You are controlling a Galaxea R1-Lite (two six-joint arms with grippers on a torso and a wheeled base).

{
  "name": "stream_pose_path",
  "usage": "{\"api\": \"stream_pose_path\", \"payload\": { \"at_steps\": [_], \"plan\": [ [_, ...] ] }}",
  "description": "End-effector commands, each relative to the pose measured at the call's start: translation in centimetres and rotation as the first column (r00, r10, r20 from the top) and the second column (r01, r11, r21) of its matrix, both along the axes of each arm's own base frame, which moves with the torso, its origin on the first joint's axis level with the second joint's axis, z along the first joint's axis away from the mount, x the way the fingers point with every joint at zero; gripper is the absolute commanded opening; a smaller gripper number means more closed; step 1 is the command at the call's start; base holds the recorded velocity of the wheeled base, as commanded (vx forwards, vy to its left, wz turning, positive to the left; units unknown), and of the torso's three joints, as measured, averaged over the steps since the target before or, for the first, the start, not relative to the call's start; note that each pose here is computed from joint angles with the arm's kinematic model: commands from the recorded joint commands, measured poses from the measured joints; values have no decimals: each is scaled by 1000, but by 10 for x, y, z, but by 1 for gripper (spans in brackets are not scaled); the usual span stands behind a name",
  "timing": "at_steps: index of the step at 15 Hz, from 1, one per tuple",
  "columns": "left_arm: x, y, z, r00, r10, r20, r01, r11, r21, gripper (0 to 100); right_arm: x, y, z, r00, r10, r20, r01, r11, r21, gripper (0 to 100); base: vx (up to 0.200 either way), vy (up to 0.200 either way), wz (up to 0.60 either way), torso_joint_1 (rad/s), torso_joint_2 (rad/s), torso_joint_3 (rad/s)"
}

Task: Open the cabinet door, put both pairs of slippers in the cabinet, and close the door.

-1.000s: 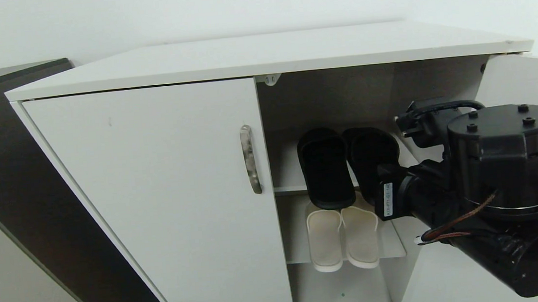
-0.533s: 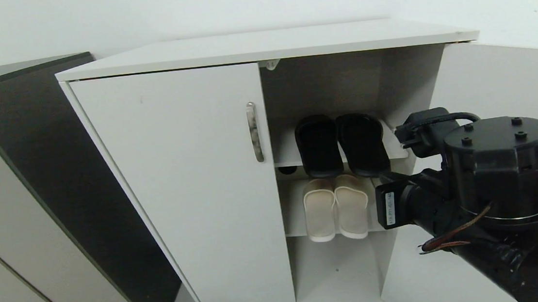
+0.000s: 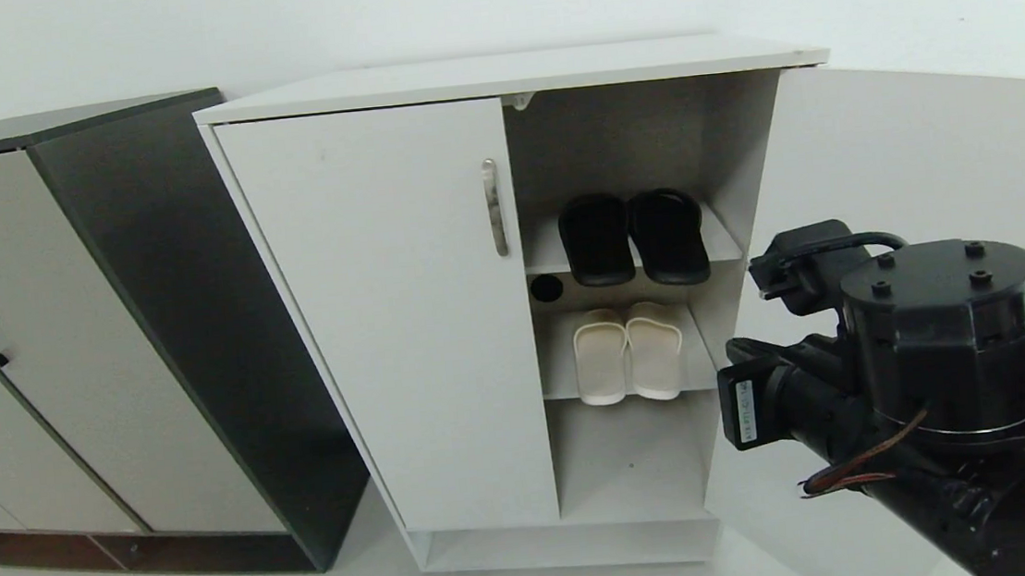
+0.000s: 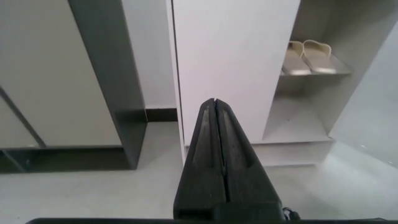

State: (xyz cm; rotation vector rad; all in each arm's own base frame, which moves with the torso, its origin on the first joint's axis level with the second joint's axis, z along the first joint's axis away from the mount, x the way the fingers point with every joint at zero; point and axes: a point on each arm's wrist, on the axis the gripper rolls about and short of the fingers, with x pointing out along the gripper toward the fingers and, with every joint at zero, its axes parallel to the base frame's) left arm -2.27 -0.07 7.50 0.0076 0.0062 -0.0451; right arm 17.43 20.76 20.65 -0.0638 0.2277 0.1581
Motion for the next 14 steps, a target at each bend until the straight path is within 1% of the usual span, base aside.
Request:
{"api": "stream_pose_path", "payload": {
  "at_steps": [1,3,5,14],
  "plan": [
    [0,0,0,1000,1,0,-1,1000,0,0,1,2,-4,1000,2,-8,-2,1000,-10,0,-200,0,0,7,2,-2],
    [0,0,0,1000,1,0,-1,1000,0,0,1,2,-5,1000,2,-12,-2,1000,-16,0,0,0,0,0,0,0],
    [0,0,0,1000,1,0,-1,1000,0,0,2,2,-7,1000,1,-15,-2,1000,-19,0,0,0,-600,-7,-5,0],
    [0,0,0,1000,1,0,-1,1000,0,0,4,3,-10,1000,0,-22,0,1000,-28,0,0,0,0,0,0,0]
  ]
}}
